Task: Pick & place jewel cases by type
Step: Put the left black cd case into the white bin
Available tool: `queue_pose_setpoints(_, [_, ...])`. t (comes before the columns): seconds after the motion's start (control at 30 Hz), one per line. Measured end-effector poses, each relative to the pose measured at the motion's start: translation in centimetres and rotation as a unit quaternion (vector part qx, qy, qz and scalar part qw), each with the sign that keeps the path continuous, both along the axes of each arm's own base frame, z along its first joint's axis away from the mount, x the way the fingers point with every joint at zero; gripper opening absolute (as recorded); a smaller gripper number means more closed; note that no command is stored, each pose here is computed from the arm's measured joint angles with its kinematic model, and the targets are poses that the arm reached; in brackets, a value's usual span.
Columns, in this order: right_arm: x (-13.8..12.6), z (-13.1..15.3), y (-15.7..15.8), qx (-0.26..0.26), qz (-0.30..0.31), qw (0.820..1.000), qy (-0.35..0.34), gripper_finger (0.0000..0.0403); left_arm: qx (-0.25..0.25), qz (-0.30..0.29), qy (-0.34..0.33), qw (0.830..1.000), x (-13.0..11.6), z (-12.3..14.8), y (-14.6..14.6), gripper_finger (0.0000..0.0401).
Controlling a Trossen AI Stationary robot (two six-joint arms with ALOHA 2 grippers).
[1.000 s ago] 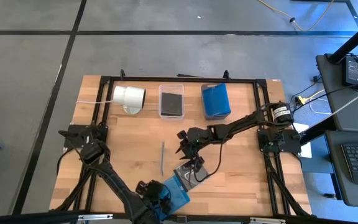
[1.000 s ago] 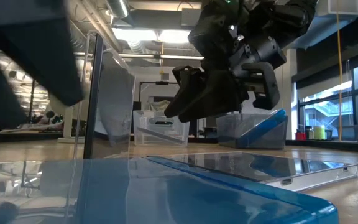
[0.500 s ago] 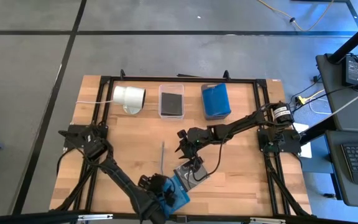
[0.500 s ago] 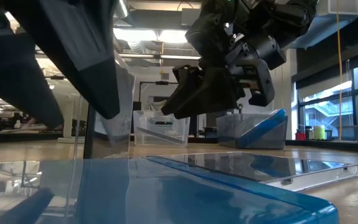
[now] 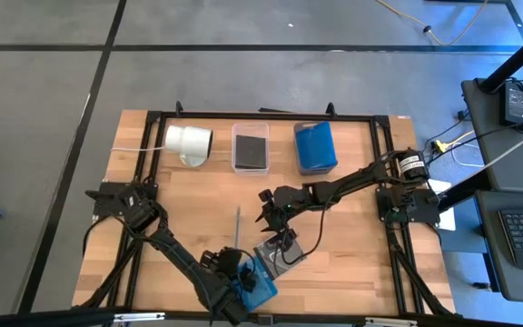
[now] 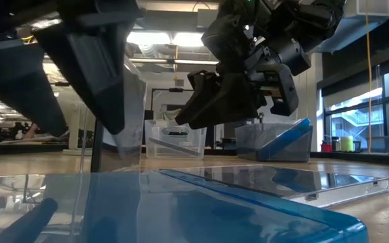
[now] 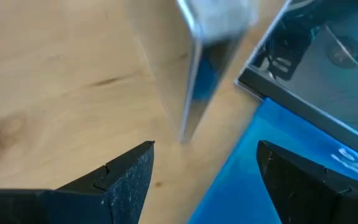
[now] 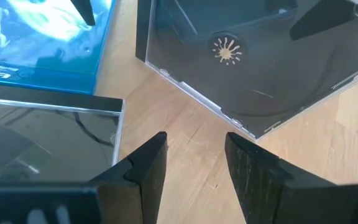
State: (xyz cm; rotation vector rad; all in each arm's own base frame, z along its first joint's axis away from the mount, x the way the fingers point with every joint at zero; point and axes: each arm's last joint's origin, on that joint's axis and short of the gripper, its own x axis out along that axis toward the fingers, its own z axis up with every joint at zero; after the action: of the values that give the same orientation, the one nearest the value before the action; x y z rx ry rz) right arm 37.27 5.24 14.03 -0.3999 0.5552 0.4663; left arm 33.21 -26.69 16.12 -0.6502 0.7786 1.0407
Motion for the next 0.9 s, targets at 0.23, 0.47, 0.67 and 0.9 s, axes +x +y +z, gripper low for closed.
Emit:
queue_pose_setpoints(0.23, [0.0,0.1,0.0,0.000,0.000,1.000,-0.004,0.0168,0.020,0.004,-0.014,1.000,0.5,0.1,0.6,0.0278])
queue_pose_setpoints(0.47, [0.1,0.1,0.0,0.000,0.001,1.000,-0.005,0.0168,0.014,0.008,-0.001,1.000,0.5,0.1,0.8,0.0278])
queue_pose_setpoints(0.67, [0.1,0.1,0.0,0.000,0.001,1.000,-0.008,0.0168,0.020,0.011,0.006,1.000,0.3,0.1,0.9,0.0277])
queue_pose_setpoints(0.9, [0.1,0.1,0.0,0.000,0.001,1.000,-0.008,0.0168,0.027,0.022,0.008,0.999,0.1,0.1,1.1,0.0239])
